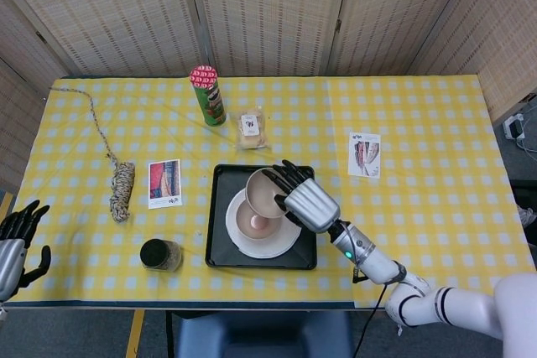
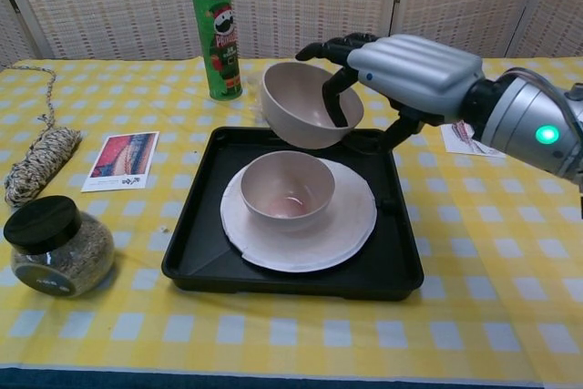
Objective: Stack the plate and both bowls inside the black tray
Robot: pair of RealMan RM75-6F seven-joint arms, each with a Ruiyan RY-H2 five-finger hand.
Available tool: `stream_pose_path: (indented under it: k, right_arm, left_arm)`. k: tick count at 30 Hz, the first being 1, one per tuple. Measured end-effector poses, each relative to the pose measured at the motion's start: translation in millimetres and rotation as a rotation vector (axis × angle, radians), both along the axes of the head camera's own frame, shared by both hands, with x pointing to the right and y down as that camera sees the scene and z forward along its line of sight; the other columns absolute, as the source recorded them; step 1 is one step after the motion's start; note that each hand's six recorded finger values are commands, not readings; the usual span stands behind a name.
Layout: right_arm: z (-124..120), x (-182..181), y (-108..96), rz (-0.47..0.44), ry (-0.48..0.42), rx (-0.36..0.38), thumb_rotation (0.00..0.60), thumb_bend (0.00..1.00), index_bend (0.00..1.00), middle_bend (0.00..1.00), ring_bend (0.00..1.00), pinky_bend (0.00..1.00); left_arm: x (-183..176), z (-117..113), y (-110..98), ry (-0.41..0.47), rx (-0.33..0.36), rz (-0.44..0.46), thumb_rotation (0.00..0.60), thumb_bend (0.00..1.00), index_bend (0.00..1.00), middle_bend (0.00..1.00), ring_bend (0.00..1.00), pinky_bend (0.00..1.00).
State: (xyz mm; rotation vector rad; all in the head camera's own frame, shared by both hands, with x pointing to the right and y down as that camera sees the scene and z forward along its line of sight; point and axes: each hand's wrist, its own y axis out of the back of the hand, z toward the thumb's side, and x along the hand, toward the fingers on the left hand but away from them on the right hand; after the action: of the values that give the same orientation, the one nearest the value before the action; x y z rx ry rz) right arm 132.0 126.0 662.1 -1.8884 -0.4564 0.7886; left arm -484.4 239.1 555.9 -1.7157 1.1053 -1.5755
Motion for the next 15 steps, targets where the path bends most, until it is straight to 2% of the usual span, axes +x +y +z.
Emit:
stream_pose_path:
  k: [6, 15]
  right_arm:
    - [9, -16, 5, -0.067, 0.064, -0.007, 0.600, 0.43, 0.70, 0.06, 0.00, 0.00]
    - [14, -27, 15, -0.107, 0.074, -0.012, 0.600, 0.43, 0.69, 0.06, 0.00, 0.00]
  left_arm:
    - [-1, -3, 1, -0.009, 0.013, -0.008, 0.600, 0.66, 0.00, 0.00, 0.00, 0.00]
    - [-4, -4, 4, -0.013, 0.004, -0.019, 0.600, 0.66, 0.00, 0.00, 0.00, 0.00]
